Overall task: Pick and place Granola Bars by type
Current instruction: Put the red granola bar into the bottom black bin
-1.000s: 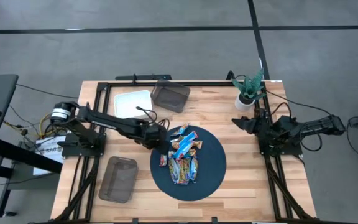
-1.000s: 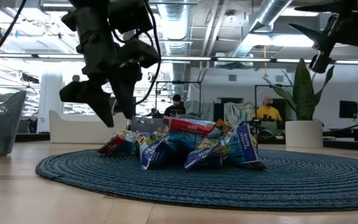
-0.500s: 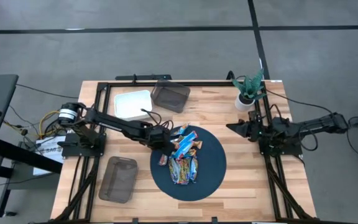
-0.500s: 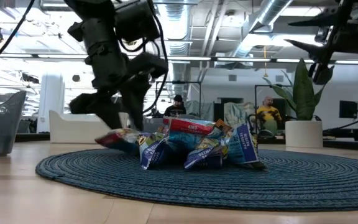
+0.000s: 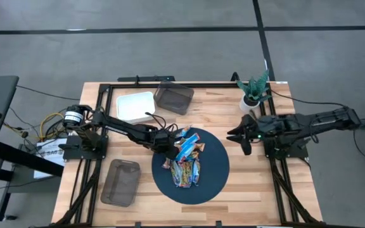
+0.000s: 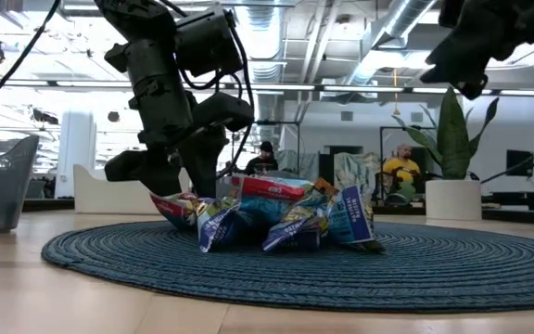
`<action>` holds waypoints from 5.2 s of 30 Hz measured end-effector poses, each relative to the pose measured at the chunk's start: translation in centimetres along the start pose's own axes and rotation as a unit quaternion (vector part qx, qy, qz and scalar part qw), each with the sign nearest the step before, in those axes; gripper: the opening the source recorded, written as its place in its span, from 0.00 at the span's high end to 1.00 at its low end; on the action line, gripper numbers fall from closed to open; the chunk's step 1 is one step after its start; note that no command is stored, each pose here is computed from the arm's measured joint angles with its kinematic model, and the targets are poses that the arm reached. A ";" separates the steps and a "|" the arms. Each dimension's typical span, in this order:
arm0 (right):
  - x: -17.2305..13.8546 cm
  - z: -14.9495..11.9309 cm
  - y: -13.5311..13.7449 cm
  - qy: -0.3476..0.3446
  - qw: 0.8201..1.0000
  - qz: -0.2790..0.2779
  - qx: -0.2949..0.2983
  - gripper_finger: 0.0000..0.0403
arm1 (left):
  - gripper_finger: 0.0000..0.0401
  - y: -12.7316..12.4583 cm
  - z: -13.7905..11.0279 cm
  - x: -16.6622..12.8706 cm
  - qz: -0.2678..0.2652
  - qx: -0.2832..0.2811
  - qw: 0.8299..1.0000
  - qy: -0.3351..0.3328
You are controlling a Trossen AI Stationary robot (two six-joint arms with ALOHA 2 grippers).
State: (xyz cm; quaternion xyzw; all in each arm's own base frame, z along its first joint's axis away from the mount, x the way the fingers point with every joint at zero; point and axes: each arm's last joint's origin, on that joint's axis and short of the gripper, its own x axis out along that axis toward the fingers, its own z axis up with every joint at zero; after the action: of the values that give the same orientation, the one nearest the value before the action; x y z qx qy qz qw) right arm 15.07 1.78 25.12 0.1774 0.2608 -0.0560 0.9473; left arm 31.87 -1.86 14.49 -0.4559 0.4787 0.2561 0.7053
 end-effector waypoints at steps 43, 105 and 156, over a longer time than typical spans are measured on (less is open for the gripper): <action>2.0 1.6 0.6 0.034 0.999 -0.022 -0.032 0.70 | 0.89 3.2 -10.9 -17.4 -0.054 0.089 0.980 0.171; 1.9 1.4 0.6 0.043 0.998 -0.025 -0.032 0.70 | 0.48 -8.1 2.0 -0.6 0.005 0.236 0.972 -0.012; 2.0 1.4 0.6 0.043 0.998 -0.026 -0.033 0.70 | 0.84 -8.8 3.8 0.0 0.054 0.224 0.973 -0.032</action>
State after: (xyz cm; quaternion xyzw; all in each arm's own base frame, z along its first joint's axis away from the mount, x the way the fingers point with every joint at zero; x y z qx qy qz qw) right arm 17.53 1.76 25.42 0.1416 0.3075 -0.0645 0.9387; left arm 40.56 -2.47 18.50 -0.2520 0.5251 0.1942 0.7893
